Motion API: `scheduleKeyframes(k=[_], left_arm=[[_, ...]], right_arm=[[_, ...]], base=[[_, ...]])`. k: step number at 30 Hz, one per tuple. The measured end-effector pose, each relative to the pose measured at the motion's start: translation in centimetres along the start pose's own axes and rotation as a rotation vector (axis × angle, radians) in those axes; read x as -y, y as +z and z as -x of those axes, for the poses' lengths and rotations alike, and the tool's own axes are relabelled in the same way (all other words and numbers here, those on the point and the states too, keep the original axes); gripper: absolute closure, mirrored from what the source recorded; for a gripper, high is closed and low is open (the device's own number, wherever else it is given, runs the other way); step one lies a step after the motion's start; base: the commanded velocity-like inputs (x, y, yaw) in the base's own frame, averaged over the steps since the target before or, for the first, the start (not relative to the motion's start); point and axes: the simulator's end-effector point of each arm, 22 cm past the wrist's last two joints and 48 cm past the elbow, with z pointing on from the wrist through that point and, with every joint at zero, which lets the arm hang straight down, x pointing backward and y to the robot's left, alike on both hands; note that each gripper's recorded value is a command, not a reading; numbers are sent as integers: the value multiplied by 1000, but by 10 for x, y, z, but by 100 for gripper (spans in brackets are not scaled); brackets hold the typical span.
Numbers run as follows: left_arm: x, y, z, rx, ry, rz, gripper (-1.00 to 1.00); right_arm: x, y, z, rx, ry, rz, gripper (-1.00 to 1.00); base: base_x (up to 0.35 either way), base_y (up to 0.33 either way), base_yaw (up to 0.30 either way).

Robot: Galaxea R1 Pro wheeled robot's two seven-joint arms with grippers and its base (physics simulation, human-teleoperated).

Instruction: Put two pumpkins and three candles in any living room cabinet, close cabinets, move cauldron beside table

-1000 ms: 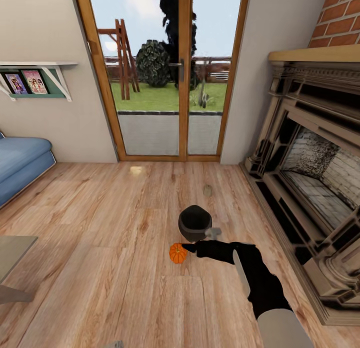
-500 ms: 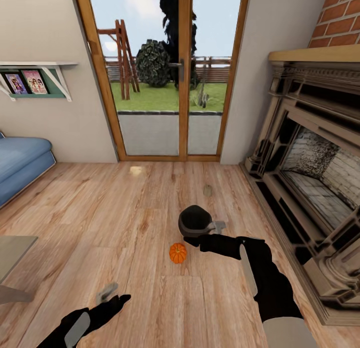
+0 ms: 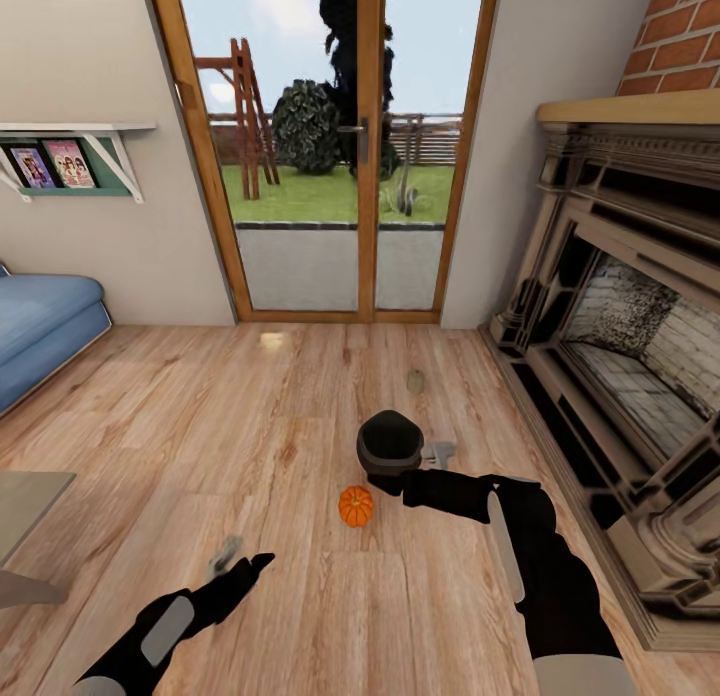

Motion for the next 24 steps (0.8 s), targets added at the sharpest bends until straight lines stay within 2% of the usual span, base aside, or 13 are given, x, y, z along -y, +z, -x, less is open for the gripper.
scheduleKeyframes(k=[3,7,12,19,24], left_arm=[[3,0,4,9,-26,-12,-100],[5,0,5,14,-36,-18,-100],[7,0,7,18,-38,-23,-100],[9,1,3,13,-39,-25,-100],[9,1,3,12,-39,-25,-100]], right_arm=[[-1,0,0,-2,3,8,-100],[-1,0,-1,-3,6,10,-100],[-1,0,-3,-8,11,10,-100],[-2,1,-3,-7,16,14,-100],[-11,0,3,17,40,57,-100]], base=[[0,0,0],[0,0,0],[30,0,0],[190,0,0],[50,0,-94]])
